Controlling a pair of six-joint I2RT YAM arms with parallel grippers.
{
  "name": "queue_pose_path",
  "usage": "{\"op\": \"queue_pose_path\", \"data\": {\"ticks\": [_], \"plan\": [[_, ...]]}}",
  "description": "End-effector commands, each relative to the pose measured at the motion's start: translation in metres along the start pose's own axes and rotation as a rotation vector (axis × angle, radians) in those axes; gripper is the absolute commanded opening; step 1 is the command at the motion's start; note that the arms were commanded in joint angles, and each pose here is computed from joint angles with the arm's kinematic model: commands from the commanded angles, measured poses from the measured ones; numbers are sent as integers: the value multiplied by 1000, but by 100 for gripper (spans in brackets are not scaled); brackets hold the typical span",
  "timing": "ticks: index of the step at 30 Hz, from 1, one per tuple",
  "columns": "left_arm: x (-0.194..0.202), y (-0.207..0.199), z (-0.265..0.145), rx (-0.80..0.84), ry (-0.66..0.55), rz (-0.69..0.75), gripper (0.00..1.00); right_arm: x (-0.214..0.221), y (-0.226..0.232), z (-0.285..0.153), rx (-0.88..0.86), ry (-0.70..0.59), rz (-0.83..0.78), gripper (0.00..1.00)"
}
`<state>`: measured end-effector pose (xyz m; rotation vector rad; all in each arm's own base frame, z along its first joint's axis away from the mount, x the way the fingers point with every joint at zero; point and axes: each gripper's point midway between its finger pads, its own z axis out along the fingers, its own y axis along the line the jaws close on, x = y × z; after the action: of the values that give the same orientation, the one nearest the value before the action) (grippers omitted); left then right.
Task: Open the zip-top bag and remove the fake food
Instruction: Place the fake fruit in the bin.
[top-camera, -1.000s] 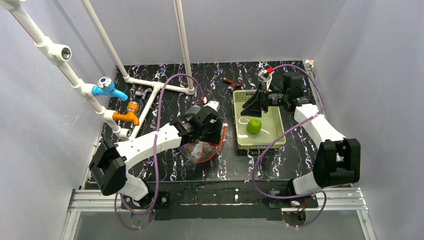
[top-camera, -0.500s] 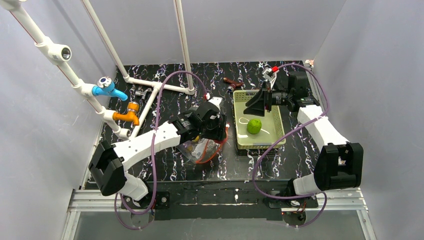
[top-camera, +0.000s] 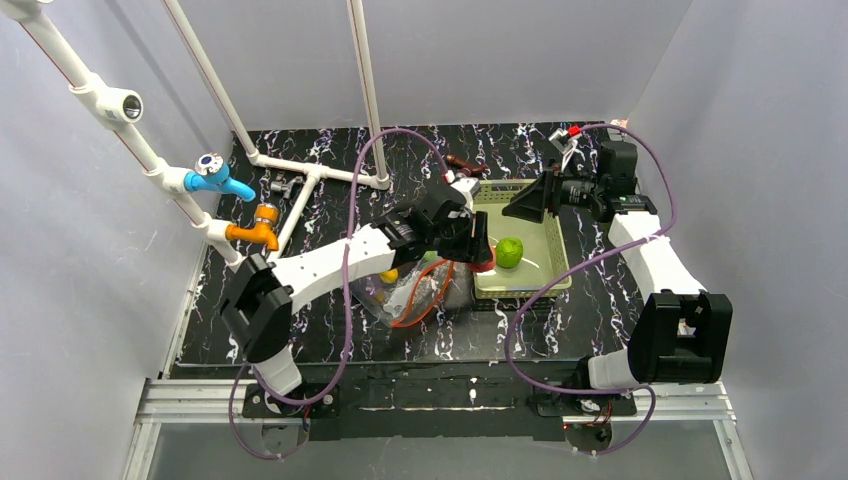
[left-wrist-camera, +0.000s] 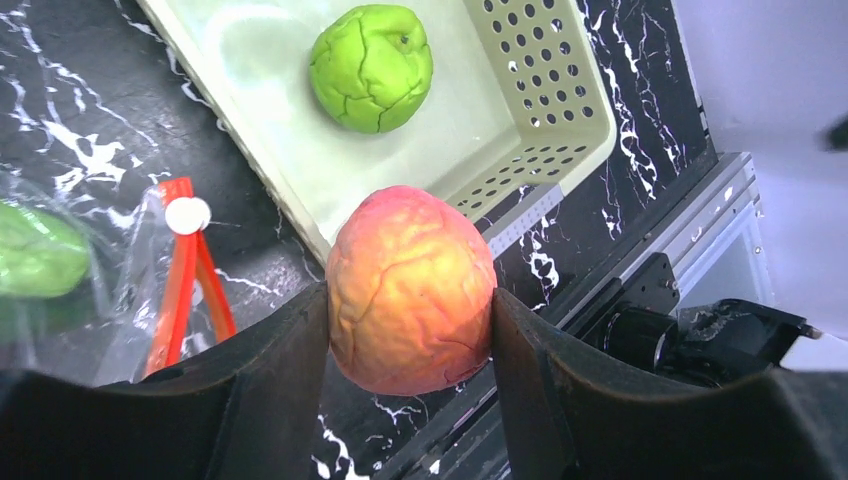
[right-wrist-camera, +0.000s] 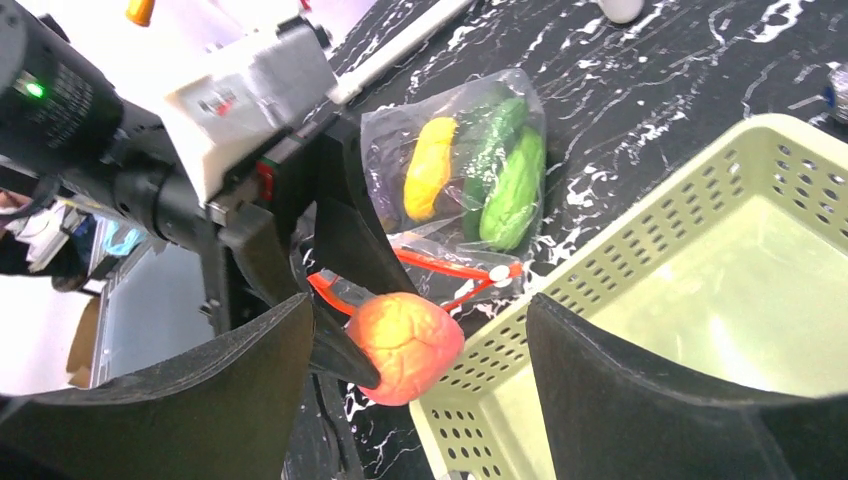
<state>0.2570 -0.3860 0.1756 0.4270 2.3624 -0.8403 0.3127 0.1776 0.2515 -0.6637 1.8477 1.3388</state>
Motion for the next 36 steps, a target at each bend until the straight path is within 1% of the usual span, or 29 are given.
{"op": "queue_pose_path", "data": {"ticks": [1,6,9,15,20,24,25,29,31,32,33,34,36], "plan": [[-10,-16,14,69,-3,-17,0,-11,10,-10,-17,-29,-25,84],[-6,-18,35,78,27,-40,0,-10,7,-9,-12,-27,-17,84],[-1,-14,46,69,46,-51,2,-9,6,-9,-12,-26,-14,84],[5,-11,53,57,64,-63,28,-9,5,-9,-11,-25,-11,84],[5,-9,48,51,57,-61,50,-10,0,-14,5,-35,-3,84],[3,-10,40,57,47,-54,63,-10,1,-17,14,-43,-7,84],[3,-11,38,59,44,-52,68,-10,2,-18,16,-48,-18,84],[1,-12,26,72,21,-37,82,-12,0,-21,22,-61,-41,84],[-1,-15,20,85,7,-28,87,-12,-1,-21,25,-63,-43,84],[-1,-15,18,88,6,-24,88,-12,-1,-22,26,-65,-44,84],[-2,-16,15,96,1,-19,88,-21,-51,-30,316,-110,-35,84],[-3,-18,12,106,0,-12,89,-13,-7,-22,58,-70,-45,84],[-4,-19,5,115,-4,7,89,-13,-1,-22,23,-67,-51,84]]}}
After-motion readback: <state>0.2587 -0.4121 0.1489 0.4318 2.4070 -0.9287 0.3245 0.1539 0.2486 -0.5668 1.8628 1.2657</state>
